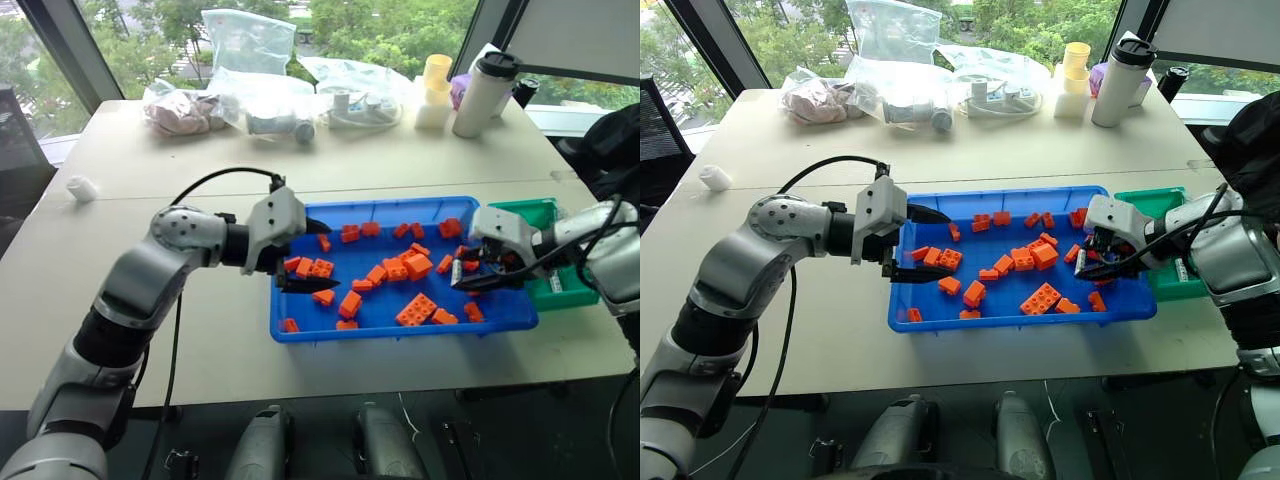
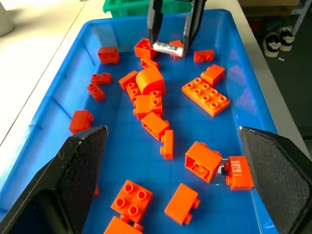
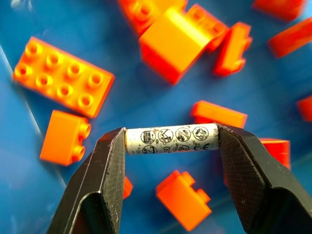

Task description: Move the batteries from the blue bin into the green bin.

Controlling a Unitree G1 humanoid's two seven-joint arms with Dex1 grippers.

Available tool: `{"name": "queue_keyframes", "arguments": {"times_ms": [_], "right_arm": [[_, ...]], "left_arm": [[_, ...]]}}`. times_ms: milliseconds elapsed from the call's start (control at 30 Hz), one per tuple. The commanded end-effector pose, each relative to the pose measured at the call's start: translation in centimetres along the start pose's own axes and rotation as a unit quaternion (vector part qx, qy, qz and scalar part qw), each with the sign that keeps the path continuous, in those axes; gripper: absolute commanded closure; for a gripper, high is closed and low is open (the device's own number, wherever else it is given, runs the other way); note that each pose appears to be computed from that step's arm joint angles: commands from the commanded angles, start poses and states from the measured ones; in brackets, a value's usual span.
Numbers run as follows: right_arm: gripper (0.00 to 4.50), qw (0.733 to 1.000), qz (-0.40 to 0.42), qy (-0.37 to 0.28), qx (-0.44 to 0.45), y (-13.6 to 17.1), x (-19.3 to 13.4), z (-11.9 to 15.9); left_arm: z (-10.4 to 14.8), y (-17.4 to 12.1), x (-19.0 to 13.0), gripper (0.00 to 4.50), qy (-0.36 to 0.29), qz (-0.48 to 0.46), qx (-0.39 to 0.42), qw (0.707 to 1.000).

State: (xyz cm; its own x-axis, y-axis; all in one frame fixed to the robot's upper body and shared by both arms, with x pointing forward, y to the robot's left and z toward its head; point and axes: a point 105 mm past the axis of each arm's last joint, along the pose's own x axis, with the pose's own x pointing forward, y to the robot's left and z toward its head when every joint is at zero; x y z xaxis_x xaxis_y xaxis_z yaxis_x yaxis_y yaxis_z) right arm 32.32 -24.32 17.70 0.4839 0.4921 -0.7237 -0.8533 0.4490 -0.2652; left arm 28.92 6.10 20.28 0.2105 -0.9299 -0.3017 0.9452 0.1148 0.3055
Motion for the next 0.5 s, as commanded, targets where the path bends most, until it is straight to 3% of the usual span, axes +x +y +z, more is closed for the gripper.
{"name": "queue_keyframes", "arguments": {"times_ms": [33,200,333,500], "right_arm": [[2.28,0.992,-0.115,-0.054,0.021,-2.9,-4.5,1.5],[2.28,0.968,-0.237,-0.033,0.079,-5.0,-8.3,-1.8],[2.28,0.952,-0.283,-0.011,0.12,-5.4,-8.9,-4.6],[2.28,0.931,-0.327,-0.022,0.163,-6.4,-9.3,-6.0]], "left_arm": [[2.3,1.0,0.1,0.0,-0.053,0.026,0.014,0.998],[3.0,0.9,1.0,0.0,-0.081,0.007,0.008,0.997],[3.0,1.1,1.5,0.0,-0.083,-0.003,0.011,0.997],[2.8,1.3,1.8,0.0,-0.079,-0.009,0.013,0.997]]}}
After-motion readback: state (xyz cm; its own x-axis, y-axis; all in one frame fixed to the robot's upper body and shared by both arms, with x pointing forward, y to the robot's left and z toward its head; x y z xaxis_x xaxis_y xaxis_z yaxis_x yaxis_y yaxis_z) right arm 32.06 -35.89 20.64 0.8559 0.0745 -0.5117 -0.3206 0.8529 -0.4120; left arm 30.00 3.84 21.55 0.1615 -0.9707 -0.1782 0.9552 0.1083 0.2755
